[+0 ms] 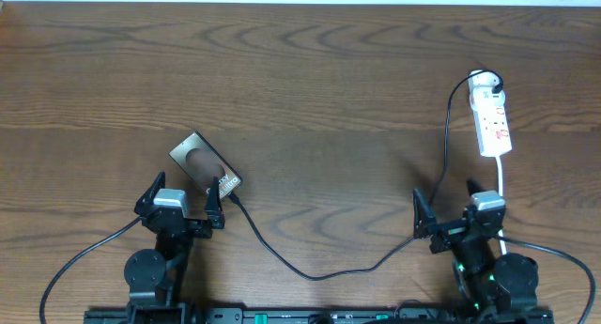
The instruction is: Plug charger to phone and switch on socket
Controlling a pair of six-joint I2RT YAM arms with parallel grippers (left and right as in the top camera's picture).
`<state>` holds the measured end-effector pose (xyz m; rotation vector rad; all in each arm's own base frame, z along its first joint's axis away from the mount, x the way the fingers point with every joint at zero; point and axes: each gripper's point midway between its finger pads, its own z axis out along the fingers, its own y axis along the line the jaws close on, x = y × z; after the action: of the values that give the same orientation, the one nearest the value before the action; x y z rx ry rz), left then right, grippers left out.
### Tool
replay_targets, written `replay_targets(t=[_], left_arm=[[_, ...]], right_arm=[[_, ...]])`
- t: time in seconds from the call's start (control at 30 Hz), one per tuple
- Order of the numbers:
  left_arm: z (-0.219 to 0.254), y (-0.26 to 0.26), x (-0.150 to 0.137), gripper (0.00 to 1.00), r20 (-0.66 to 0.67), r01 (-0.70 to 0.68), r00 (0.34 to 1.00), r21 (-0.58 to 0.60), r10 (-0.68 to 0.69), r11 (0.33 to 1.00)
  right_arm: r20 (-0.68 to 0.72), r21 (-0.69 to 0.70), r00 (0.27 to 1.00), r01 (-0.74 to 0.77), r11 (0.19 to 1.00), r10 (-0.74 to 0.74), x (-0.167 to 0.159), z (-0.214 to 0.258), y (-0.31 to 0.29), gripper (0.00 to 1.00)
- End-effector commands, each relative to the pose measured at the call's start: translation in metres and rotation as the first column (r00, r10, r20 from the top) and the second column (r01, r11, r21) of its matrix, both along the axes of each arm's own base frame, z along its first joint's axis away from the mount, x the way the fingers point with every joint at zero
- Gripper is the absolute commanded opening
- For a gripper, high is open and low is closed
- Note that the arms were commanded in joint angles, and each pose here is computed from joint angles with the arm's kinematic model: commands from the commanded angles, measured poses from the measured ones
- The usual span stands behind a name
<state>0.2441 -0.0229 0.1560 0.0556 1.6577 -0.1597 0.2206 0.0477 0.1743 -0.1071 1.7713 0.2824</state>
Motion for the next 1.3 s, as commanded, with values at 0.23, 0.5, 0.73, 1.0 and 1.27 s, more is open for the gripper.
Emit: replay_targets(t=[0.23, 0.5, 0.73, 1.0, 1.27], left_arm=[[-0.014, -0.002, -0.001, 0.95, -0.047, 0.013, 0.999, 0.012, -0.012, 1.000], [-0.014, -0.002, -0.001, 0.95, -0.047, 0.013, 0.999, 0.012, -0.012, 1.000], [-0.014, -0.002, -0.001, 0.95, -0.048, 0.013, 0.999, 0.012, -0.012, 1.000], [-0.014, -0.002, -0.001, 0.94, -0.047, 0.013, 0.999, 0.012, -0.012, 1.000], [-0.014, -0.002, -0.001, 0.94, -0.047, 0.013, 0.999, 0.012, -0.012, 1.000]], right_arm=[[-0.203, -0.027, 0.979, -0.008, 1.000, 0.002, -0.015, -0.050, 0.000, 0.99], [-0.301, -0.106, 0.950, 0.052, 0.993, -0.082, -0.021, -0.085, -0.016, 0.99], [-0.284, -0.238, 0.958, -0.030, 0.971, -0.040, -0.023, -0.088, -0.014, 0.99], [-0.293, -0.285, 0.956, -0.061, 0.957, -0.027, -0.025, -0.092, -0.015, 0.99], [-0.292, -0.295, 0.954, -0.028, 0.955, -0.062, -0.024, -0.092, -0.021, 0.99]])
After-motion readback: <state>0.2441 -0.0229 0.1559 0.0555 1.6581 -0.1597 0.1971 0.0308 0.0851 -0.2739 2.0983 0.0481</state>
